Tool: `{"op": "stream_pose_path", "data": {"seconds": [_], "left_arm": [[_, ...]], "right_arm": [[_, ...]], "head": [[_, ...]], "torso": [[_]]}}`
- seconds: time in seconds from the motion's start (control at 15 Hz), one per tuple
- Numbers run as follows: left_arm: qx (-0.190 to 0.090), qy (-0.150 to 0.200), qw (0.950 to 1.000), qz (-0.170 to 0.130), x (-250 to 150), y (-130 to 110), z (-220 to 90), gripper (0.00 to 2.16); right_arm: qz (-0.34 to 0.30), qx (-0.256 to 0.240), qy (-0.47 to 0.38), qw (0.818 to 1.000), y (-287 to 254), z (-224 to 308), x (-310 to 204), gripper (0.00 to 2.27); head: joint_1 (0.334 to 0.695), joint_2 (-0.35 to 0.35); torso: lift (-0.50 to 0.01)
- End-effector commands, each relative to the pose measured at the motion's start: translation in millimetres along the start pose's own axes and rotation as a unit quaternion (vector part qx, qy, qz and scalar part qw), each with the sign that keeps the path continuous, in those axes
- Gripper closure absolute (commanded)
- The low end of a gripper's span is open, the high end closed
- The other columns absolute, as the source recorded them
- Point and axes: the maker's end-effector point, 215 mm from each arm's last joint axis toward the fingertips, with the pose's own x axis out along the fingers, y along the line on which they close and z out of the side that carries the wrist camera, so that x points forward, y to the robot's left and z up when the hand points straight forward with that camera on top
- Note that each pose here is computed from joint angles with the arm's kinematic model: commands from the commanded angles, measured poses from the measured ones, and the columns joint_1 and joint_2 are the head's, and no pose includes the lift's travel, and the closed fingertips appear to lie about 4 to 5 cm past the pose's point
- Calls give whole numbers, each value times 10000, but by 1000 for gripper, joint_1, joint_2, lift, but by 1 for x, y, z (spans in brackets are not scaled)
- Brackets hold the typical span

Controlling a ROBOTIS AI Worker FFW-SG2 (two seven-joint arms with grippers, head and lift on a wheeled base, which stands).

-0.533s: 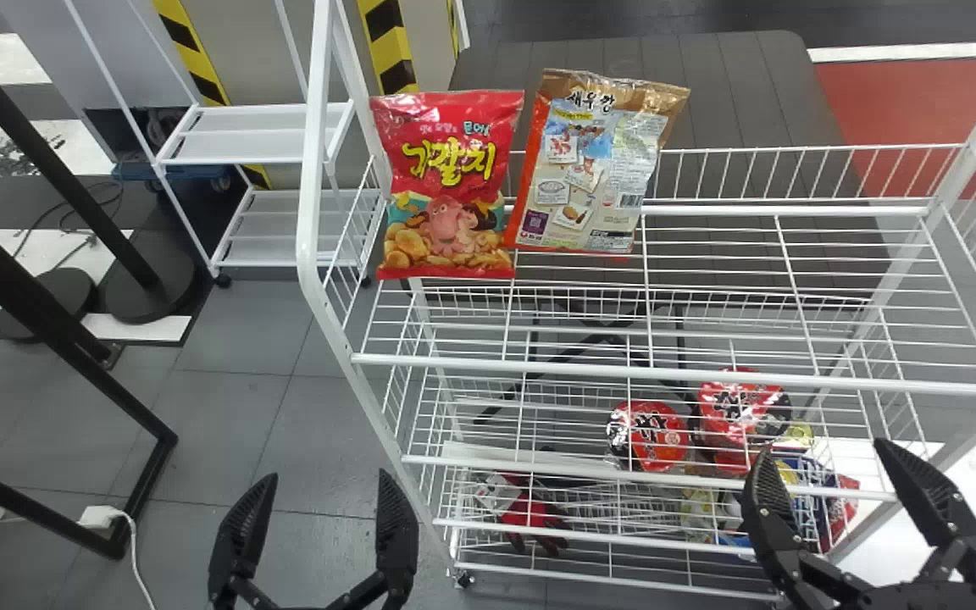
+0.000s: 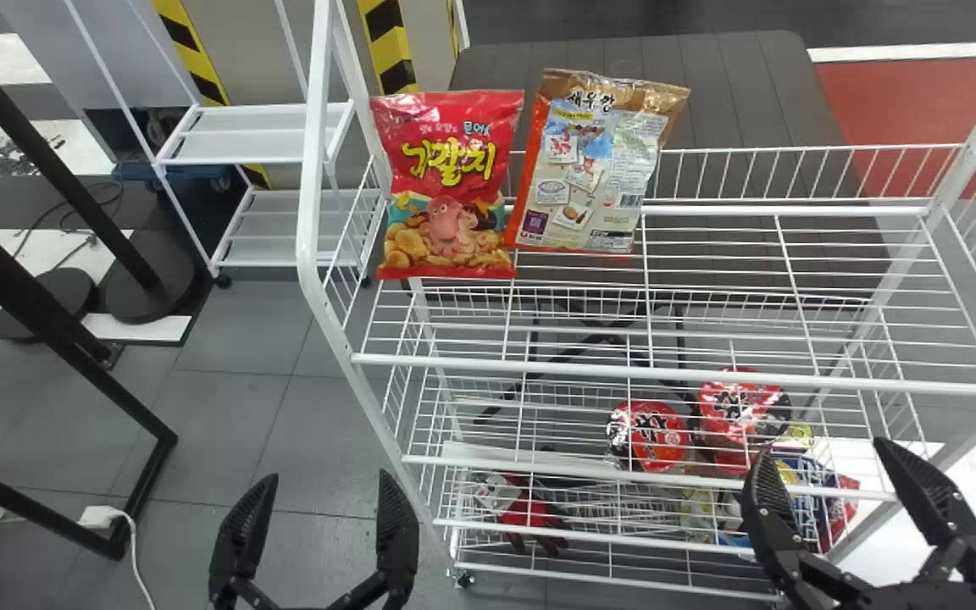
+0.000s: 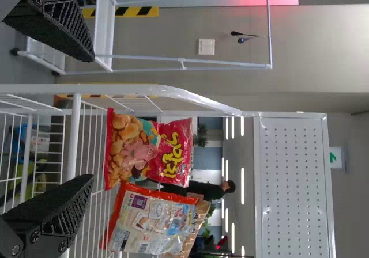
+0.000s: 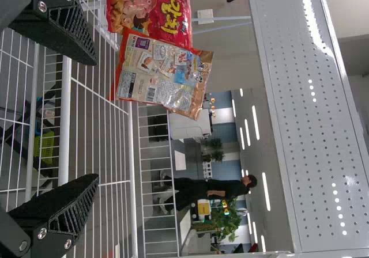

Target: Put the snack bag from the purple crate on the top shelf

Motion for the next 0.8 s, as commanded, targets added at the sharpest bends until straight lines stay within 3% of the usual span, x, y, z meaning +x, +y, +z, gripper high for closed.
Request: {"op": "stream_pose_path", "data": {"seconds": [0.0,0.73], "left_arm": [[-6,-3,10000,5,0,0,0,90],[-18,53,10000,8,-2,-3,-4,93]], "right_arm": [[-6,5,7,10000,0,-1,0,124],[-73,90,39,9999,-8,-5,-2,124]], "head": [[695,142],[695,129]], "torso": [[0],[-31]]}}
